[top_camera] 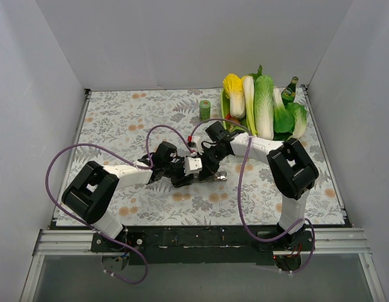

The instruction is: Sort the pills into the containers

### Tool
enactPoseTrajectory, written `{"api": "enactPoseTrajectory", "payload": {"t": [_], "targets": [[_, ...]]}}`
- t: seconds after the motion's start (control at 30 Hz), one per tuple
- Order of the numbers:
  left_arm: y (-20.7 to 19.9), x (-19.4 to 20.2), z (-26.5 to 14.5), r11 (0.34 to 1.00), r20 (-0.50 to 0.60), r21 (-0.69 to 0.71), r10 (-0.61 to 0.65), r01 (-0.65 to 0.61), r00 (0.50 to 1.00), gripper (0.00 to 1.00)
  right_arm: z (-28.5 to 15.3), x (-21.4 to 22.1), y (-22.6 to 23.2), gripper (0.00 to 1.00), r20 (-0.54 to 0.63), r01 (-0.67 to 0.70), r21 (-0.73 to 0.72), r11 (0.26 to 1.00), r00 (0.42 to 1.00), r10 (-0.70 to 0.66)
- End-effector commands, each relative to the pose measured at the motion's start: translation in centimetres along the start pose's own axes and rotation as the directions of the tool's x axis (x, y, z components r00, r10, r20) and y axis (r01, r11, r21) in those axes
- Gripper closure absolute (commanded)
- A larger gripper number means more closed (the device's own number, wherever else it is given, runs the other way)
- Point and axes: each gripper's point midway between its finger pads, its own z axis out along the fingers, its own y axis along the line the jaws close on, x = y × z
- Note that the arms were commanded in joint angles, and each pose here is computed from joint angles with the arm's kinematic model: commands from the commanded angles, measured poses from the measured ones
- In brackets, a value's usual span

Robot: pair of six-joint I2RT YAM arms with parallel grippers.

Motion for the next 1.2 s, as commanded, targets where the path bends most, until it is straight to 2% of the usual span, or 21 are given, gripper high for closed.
{"api": "enactPoseTrajectory", "payload": {"t": [0.0, 0.13, 0.43, 0.53, 0.7, 0.87, 1.07, 1.17], "targets": [[-0.4, 1.2, -0.3, 0.999, -0.054, -0.007, -0.053, 0.053, 0.997, 0.62, -1.2, -0.6, -0.2, 0.89, -0.004, 0.036, 0.045, 0.998, 0.999, -0.035], [-0.4, 1.2, -0.4, 0.999, -0.051, -0.008, -0.044, 0.044, 0.998, 0.62, -2.9, -3.0, 0.6, 0.9, 0.055, 0.106, 0.06, 0.992, 0.992, -0.11], [-0.3, 0.9, -0.4, 0.999, -0.044, -0.012, -0.035, 0.035, 0.998, 0.62, -4.0, -4.3, 1.5, 0.91, 0.097, 0.125, 0.054, 0.991, 0.987, -0.13], [-0.3, 1.0, -0.4, 0.999, -0.046, -0.014, -0.037, 0.036, 0.998, 0.62, -3.2, -3.4, 1.1, 0.92, 0.076, 0.094, 0.05, 0.994, 0.992, -0.097], [-0.2, 1.0, -0.4, 0.999, -0.047, -0.016, -0.037, 0.036, 0.998, 0.62, 0.1, 1.2, -1.1, 0.94, -0.044, -0.032, 0.046, 0.998, 0.998, 0.034], [-0.2, 1.1, -0.5, 0.999, -0.049, -0.021, -0.036, 0.035, 0.998, 0.62, 0.9, 2.3, -2.3, 0.96, -0.088, -0.058, 0.081, 0.995, 0.994, 0.065], [-0.4, 0.8, -0.6, 0.999, -0.041, -0.021, -0.029, 0.029, 0.999, 0.61, -0.8, -0.3, -1.1, 0.96, -0.014, -0.021, 0.029, 0.999, 1.0, 0.022], [-0.1, 0.5, -0.8, 0.999, -0.028, -0.039, -0.031, 0.029, 0.999, 0.52, -3.0, -2.6, -0.4, 0.95, 0.061, 0.013, 0.003, 1.0, 0.998, -0.013]]}}
